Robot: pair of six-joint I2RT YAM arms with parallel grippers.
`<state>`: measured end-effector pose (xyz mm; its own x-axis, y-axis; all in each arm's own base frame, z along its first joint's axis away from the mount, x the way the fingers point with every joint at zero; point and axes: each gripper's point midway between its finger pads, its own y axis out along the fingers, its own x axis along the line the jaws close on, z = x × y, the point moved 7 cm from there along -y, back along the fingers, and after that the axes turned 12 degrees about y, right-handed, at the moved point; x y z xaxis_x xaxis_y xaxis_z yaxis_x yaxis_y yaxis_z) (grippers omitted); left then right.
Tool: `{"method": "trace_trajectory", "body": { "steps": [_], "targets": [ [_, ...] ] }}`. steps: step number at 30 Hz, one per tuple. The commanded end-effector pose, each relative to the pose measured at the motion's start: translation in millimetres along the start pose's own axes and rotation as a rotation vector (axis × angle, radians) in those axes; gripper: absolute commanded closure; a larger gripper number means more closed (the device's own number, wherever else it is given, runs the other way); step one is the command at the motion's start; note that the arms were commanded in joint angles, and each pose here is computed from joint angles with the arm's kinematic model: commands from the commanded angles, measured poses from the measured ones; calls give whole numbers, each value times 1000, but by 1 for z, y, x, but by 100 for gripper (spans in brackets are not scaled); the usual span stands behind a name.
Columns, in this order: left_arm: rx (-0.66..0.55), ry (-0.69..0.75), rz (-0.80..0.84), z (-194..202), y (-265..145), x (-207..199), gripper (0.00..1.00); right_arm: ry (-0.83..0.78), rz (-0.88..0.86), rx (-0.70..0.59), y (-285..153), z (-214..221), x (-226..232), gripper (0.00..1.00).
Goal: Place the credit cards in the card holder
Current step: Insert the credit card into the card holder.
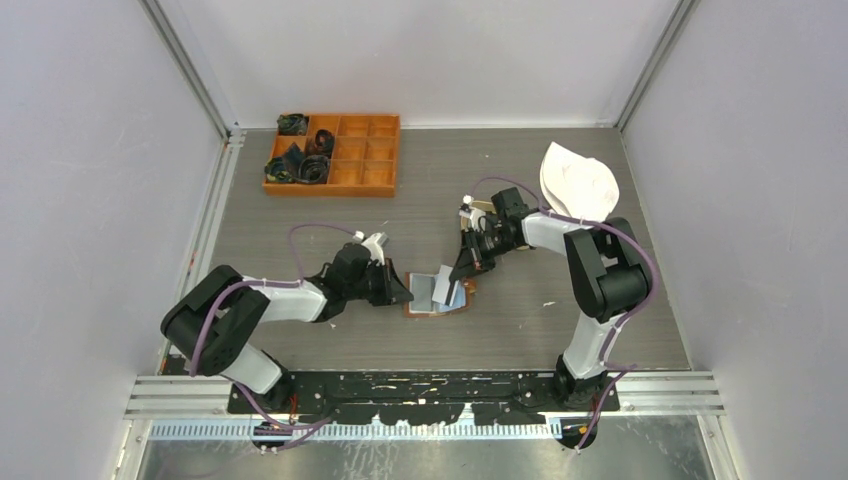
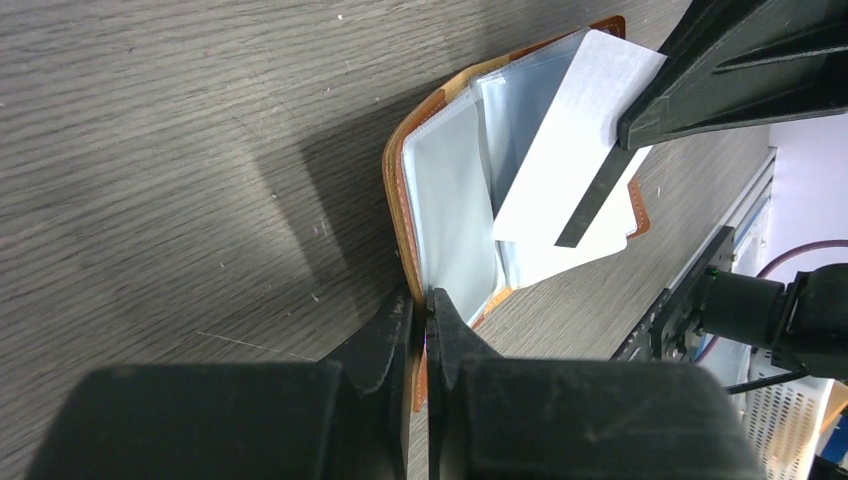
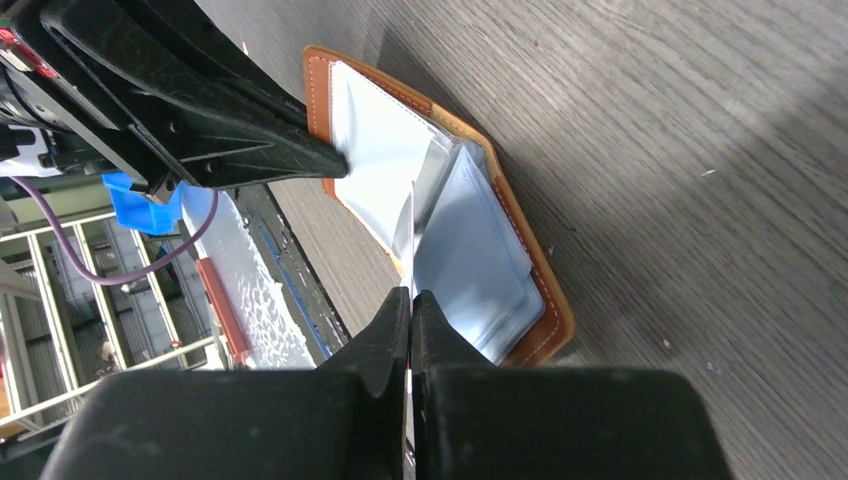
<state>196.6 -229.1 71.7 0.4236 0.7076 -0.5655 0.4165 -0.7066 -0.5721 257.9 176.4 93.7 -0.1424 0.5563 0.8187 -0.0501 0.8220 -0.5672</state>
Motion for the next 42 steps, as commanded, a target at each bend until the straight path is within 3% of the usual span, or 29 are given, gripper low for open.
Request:
{"method": "trace_trajectory", "body": {
  "steps": [1, 17, 25, 42],
  "targets": [
    [-37, 16, 51, -12, 4, -4, 95, -16, -52, -17, 1, -10, 7, 99],
    [-38, -29, 127, -21, 4, 15, 99, 74, -22, -34, 9, -10, -4, 99],
    [22, -9, 171, -26, 7, 20, 99, 168, -25, -29, 21, -9, -9, 99],
    [97, -36, 159, -27, 12, 41, 100, 179, 7, 6, 34, -3, -12, 99]
  ]
}}
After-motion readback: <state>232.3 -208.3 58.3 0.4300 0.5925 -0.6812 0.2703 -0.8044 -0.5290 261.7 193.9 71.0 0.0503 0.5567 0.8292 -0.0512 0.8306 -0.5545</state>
